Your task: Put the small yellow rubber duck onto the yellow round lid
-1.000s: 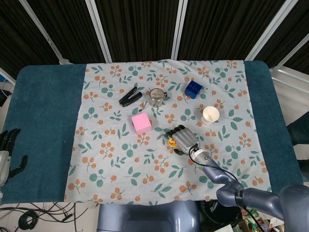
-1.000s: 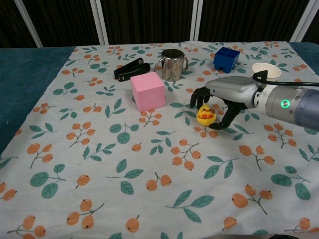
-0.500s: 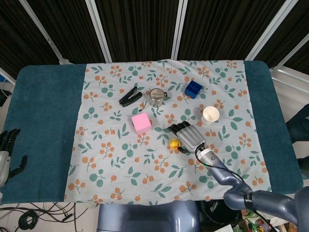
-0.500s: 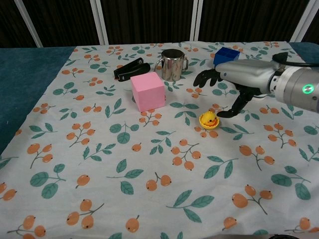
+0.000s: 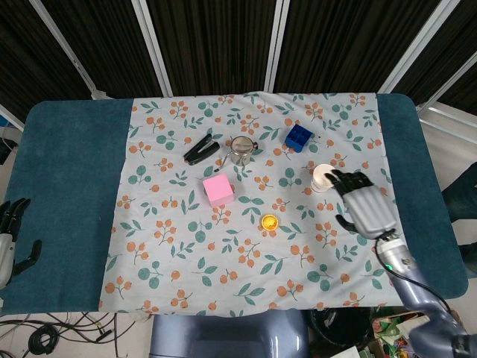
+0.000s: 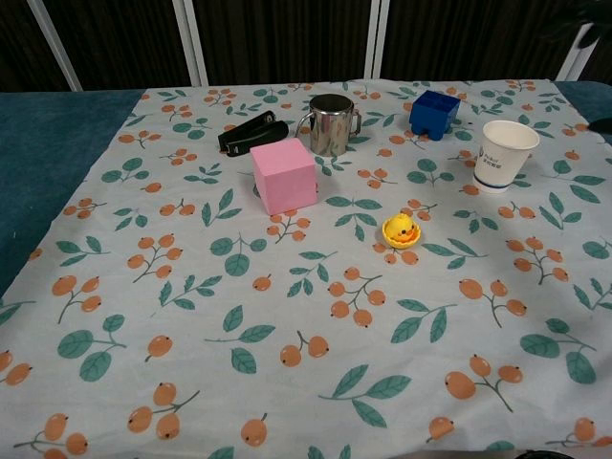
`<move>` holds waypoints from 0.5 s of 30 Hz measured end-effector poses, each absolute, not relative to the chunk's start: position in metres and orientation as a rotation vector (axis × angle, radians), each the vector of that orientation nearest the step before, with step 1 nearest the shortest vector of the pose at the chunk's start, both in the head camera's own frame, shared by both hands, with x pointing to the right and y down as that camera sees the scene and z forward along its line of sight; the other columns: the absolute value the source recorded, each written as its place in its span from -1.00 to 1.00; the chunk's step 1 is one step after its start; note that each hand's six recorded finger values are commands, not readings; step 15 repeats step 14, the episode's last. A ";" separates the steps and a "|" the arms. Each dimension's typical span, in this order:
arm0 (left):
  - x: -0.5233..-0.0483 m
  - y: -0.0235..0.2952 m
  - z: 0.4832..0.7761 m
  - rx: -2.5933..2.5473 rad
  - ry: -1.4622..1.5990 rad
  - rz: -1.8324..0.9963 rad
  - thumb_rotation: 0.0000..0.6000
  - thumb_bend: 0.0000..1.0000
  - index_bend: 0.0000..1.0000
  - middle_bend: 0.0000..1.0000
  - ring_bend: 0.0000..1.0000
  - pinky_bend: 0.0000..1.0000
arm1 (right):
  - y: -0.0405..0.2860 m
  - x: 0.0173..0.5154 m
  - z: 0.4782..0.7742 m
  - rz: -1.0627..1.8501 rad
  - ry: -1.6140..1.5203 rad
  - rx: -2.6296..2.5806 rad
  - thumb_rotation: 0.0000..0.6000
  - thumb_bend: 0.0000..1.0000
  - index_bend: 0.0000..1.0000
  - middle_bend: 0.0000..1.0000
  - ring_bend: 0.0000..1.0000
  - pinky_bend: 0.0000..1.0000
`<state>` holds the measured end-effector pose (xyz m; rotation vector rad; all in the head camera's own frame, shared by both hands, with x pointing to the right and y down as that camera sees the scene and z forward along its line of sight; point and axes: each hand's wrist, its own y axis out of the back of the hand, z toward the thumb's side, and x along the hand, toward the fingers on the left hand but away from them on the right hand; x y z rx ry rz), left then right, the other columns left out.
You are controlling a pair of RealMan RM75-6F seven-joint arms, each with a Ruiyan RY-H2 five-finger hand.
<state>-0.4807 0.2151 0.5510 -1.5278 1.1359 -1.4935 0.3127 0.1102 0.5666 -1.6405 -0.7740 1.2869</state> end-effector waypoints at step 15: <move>-0.479 0.218 0.547 -1.517 1.134 -1.465 1.00 -0.15 -1.00 -0.87 -1.00 -1.00 | 0.211 0.437 0.527 1.473 -1.068 -1.376 1.00 -0.63 -0.79 -0.89 -0.77 -0.69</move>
